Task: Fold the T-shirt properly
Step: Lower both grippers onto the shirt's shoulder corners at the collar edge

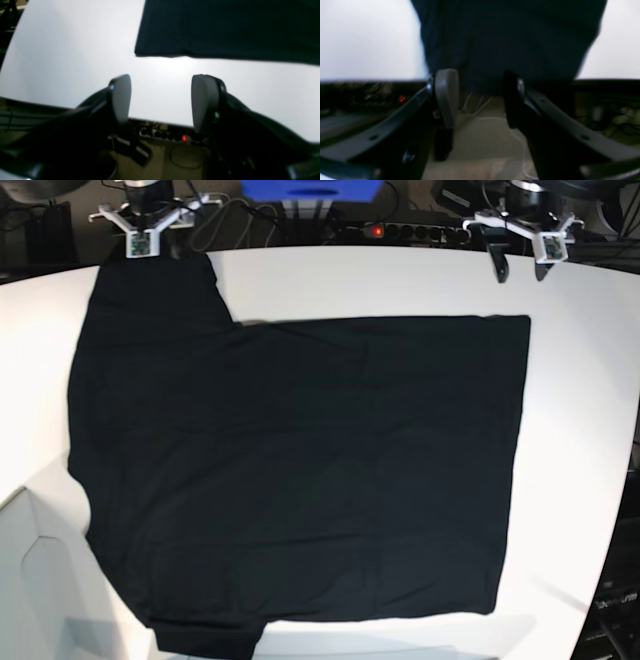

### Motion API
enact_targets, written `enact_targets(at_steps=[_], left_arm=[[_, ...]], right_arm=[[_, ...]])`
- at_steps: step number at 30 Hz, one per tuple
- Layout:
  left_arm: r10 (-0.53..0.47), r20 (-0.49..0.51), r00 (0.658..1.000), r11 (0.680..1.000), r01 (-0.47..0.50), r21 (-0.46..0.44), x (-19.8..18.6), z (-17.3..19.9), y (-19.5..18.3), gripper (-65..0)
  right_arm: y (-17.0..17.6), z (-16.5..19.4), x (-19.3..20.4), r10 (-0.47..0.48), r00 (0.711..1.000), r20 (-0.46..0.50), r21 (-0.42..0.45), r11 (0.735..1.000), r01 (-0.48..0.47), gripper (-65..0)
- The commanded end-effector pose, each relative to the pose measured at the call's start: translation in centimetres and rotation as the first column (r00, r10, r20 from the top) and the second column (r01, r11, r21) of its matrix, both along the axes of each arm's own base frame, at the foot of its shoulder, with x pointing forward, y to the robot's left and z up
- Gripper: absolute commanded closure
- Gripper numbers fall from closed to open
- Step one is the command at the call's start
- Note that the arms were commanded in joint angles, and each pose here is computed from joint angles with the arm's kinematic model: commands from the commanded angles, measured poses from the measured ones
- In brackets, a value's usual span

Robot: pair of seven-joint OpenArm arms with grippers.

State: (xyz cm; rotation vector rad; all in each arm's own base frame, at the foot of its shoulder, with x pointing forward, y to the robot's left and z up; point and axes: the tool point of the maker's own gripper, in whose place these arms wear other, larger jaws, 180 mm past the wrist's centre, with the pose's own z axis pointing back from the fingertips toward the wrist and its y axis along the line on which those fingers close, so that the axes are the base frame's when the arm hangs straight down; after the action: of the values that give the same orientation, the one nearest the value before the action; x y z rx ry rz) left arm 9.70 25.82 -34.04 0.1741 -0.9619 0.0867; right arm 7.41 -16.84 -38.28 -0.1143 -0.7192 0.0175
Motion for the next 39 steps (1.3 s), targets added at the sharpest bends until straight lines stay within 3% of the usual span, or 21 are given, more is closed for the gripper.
enact_targets(at_steps=[1,7,19,26,32,39], left_arm=[[-0.007,0.041,0.999,1.0,0.007,0.012,0.7,0.9,0.2,-37.0],[0.043,0.09,0.995,0.998,-0.047,0.05,2.6,0.7,2.7,-37.1],[0.164,0.075,0.984,0.986,-0.167,0.026,4.9,-4.5,6.0,-37.1],[0.209,0.06,0.976,0.977,-0.206,-0.049,5.6,-6.1,6.1,-37.2],[0.179,0.012,0.984,0.978,-0.176,-0.113,6.9,-7.3,4.6,-37.2],[0.176,0.009,0.984,0.978,-0.174,-0.117,6.9,-7.4,4.4,-36.6]], right_arm=[[-0.4,0.8,0.8,0.002,0.999,0.039,-0.015,1.0,-0.001,-29.8],[-2.3,1.5,2.6,-0.023,0.995,0.093,-0.058,0.998,0.028,-29.8],[-3.9,2.2,4.5,-0.044,0.989,0.143,-0.092,0.994,0.057,-30.3],[-4.1,2.3,4.7,-0.027,0.989,0.144,-0.104,0.994,0.042,-33.5],[-4.1,2.3,4.7,-0.025,0.989,0.144,-0.105,0.994,0.041,-33.7],[-4.1,2.4,4.7,-0.025,0.989,0.145,-0.105,0.994,0.04,-33.7]])
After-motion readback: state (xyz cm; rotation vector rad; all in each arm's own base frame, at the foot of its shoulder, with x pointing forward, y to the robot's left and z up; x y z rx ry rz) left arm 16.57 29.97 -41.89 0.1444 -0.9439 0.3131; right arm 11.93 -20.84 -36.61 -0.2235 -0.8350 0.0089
